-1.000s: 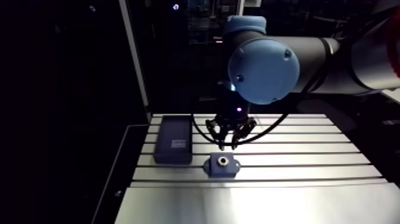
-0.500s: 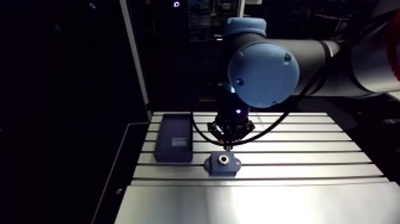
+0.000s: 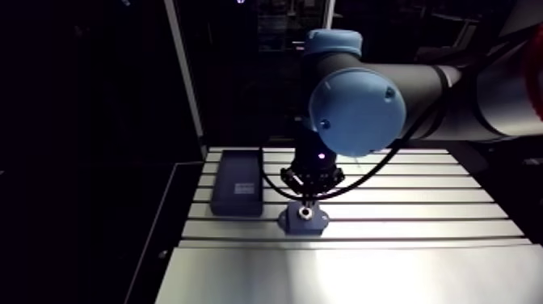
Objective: Pick up the bearing and press it into the housing until flush.
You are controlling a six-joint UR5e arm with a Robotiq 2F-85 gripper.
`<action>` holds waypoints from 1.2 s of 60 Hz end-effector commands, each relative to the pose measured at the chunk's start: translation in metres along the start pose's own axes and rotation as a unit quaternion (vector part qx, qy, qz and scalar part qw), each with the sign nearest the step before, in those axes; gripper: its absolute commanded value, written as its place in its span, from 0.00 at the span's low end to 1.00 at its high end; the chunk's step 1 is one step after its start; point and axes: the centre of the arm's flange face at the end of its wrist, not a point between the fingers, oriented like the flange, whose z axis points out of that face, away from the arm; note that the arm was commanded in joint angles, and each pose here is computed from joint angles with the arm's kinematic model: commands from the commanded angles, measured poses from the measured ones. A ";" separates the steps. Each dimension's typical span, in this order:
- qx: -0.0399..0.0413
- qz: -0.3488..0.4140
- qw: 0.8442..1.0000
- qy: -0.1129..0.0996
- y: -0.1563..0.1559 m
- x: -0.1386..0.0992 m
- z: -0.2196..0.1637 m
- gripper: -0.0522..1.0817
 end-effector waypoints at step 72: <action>-0.001 0.006 1.000 -0.001 -0.001 0.006 0.019 0.99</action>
